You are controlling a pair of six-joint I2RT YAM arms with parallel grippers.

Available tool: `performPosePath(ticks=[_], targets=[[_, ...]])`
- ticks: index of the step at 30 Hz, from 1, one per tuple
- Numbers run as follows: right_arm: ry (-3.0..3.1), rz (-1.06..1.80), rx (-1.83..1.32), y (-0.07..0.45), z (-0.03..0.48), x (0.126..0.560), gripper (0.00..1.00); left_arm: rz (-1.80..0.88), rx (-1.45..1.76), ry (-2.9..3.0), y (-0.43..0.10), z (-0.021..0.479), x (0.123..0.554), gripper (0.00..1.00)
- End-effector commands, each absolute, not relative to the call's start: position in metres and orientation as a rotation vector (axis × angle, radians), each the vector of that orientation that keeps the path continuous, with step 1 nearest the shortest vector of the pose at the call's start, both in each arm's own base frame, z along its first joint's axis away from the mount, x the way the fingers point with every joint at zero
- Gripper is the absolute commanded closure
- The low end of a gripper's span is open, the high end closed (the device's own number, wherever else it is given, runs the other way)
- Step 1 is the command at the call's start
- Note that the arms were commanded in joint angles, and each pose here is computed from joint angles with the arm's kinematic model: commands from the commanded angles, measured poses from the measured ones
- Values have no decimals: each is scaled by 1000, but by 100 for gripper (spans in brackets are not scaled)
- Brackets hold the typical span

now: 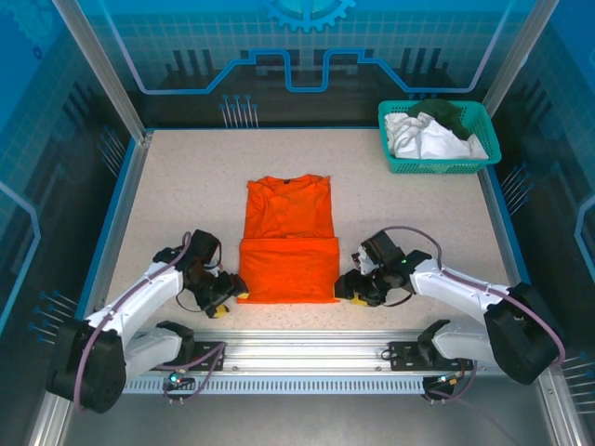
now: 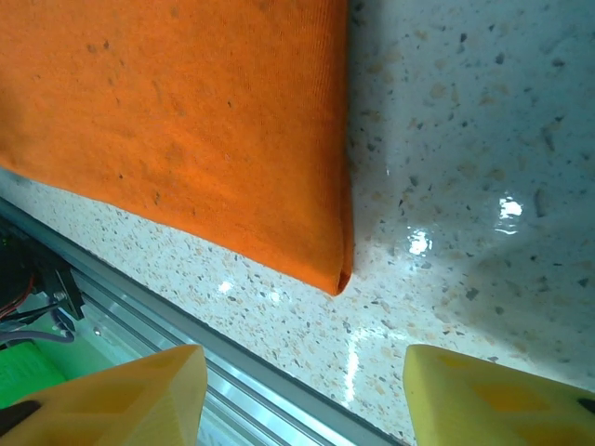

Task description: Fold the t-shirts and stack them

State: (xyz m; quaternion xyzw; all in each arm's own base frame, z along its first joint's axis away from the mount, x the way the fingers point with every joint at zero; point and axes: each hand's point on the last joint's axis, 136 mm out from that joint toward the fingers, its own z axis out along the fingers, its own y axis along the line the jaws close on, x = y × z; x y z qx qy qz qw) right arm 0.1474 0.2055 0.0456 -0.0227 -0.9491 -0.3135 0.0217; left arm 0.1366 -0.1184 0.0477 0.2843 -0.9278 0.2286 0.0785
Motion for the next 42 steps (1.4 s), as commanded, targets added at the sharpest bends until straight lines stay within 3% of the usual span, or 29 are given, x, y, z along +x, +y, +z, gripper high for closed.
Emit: performPosePath(ticks=[1, 21, 27, 31, 36, 42], targets=[[-2933, -947, -31, 209, 45, 146, 42, 770, 880, -2695, -132, 47, 136, 41], [-2848, -879, 67, 231, 25, 153, 55, 648, 1005, -2686, -123, 17, 146, 68], [-2841, -824, 50, 227, 17, 150, 75, 627, 1011, -2715, -120, 15, 152, 83], [-2848, -772, 37, 221, 13, 148, 91, 563, 1002, -2754, -113, 15, 155, 100], [-2841, -695, 16, 210, 6, 139, 100, 484, 919, -2789, -111, 16, 150, 100], [-2802, -610, 84, 197, -2, 103, 100, 388, 753, -2806, -115, 31, 122, 100]])
